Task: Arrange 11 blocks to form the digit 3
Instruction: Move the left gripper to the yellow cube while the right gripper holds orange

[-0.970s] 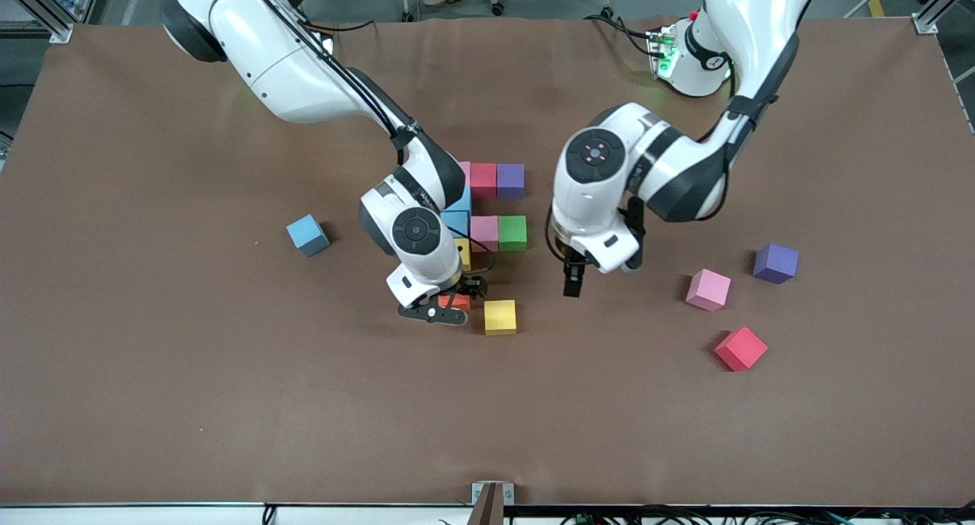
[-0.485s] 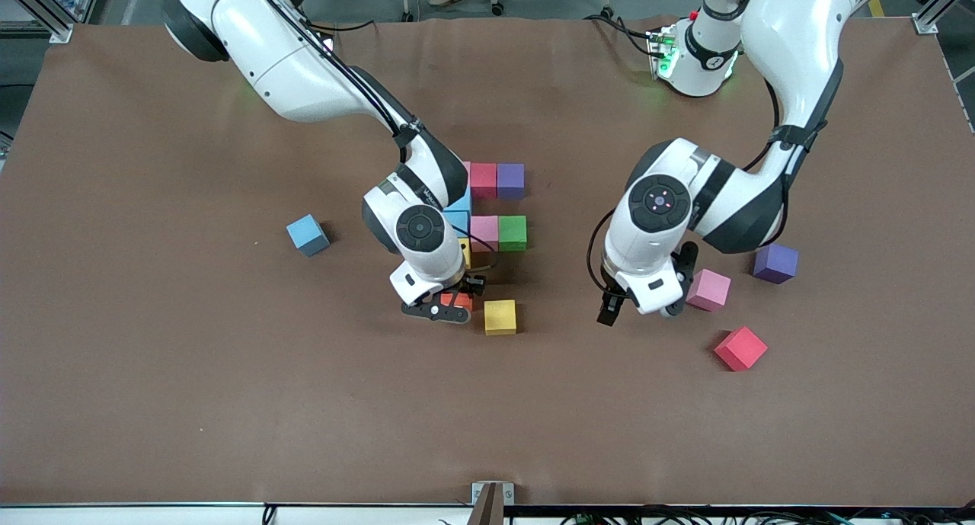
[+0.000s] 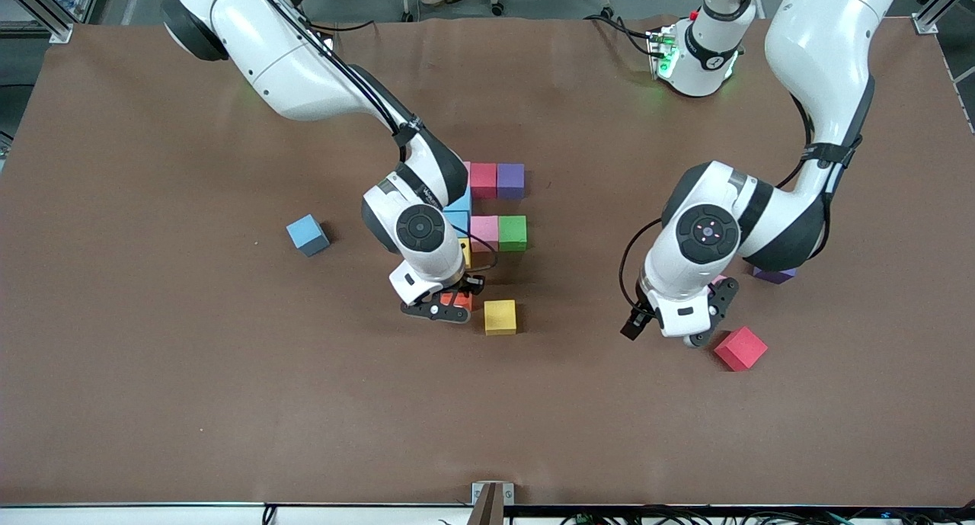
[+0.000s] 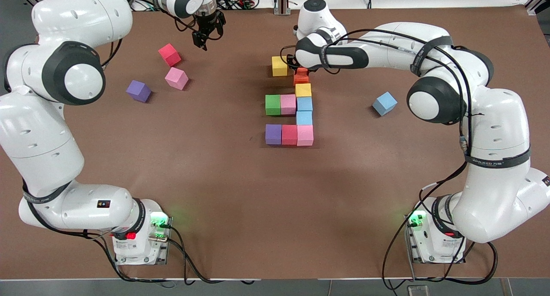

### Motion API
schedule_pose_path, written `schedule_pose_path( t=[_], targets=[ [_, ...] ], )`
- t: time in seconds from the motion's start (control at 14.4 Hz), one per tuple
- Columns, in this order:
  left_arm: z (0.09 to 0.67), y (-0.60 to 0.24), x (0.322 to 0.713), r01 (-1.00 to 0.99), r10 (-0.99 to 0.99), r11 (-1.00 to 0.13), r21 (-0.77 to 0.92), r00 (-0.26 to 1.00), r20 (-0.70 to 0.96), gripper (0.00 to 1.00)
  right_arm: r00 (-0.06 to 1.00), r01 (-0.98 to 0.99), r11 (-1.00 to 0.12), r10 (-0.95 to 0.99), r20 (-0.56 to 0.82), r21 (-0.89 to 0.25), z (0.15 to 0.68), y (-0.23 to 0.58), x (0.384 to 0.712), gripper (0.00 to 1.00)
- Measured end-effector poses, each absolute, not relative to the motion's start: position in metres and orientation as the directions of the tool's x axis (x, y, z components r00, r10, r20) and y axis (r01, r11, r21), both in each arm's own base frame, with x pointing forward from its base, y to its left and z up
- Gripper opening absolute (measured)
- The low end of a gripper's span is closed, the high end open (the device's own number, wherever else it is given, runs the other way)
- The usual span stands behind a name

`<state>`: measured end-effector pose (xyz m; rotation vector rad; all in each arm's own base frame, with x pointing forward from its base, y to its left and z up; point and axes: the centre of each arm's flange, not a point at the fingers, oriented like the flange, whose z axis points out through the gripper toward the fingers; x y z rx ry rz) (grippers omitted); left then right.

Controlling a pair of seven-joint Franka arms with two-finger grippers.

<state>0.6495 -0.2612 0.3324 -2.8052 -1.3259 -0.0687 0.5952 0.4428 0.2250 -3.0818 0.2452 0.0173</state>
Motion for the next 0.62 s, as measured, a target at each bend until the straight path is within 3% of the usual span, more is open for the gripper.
schedule_pose_path(
  t=[0.62],
  targets=[
    [0.31,-0.294,0.655,0.613,0.613,-0.79,0.009,0.79,0.025,1.0,0.989,-0.144,-0.989,-0.143,-0.024,-0.039,0.225,0.447,0.59,0.48]
  ],
)
